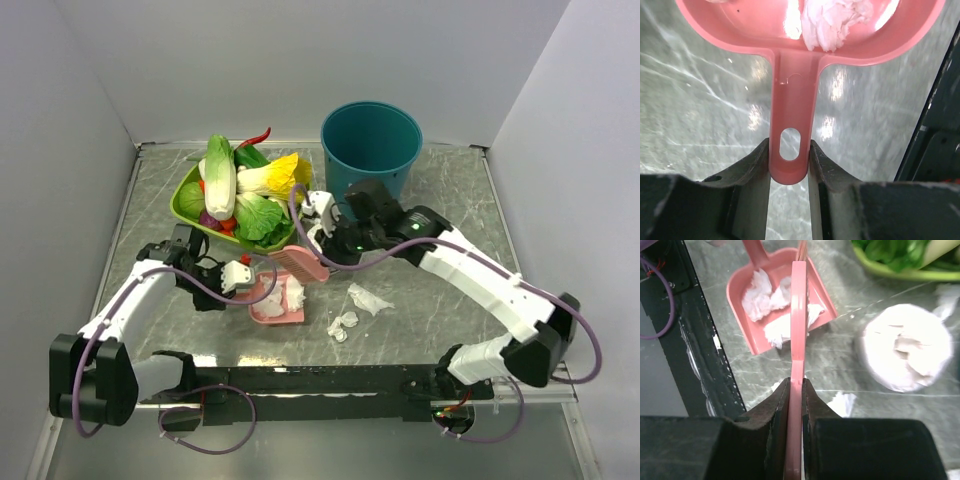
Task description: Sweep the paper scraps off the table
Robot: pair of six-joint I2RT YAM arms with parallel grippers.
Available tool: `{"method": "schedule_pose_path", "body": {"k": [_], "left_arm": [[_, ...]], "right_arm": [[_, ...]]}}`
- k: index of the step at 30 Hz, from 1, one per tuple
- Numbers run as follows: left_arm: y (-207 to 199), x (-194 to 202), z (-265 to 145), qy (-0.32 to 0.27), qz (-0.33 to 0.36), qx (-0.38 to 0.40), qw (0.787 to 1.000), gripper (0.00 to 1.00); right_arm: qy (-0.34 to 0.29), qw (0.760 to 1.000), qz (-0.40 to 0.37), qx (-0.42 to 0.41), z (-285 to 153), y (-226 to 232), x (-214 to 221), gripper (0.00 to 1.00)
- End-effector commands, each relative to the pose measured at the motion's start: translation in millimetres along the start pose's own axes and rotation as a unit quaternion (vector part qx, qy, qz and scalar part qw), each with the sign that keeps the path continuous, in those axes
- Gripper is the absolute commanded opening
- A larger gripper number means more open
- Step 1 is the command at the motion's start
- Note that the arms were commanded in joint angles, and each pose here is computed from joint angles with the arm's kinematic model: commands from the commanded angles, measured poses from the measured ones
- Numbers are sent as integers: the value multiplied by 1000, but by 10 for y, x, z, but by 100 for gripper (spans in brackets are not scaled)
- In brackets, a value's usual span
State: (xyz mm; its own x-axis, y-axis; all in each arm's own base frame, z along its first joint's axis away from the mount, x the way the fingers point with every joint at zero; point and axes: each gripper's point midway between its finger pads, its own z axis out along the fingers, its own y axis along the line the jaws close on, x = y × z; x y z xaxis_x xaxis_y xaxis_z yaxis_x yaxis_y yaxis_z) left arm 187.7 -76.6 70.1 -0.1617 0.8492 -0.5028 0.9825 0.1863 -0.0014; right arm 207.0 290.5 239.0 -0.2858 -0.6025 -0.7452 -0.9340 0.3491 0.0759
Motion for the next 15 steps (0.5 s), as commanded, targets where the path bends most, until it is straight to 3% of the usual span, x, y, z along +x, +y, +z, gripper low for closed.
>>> {"method": "schedule_pose_path", "body": {"k": [1, 15], "left_arm": [[88, -391, -84, -72, -11, -31, 997, 1], [-189, -322, -189, -66, -3, -40, 997, 1]], "right_arm": [[-61, 997, -47, 21, -424, 33, -272, 0], [-46, 996, -14, 70, -493, -77, 13, 0]]}}
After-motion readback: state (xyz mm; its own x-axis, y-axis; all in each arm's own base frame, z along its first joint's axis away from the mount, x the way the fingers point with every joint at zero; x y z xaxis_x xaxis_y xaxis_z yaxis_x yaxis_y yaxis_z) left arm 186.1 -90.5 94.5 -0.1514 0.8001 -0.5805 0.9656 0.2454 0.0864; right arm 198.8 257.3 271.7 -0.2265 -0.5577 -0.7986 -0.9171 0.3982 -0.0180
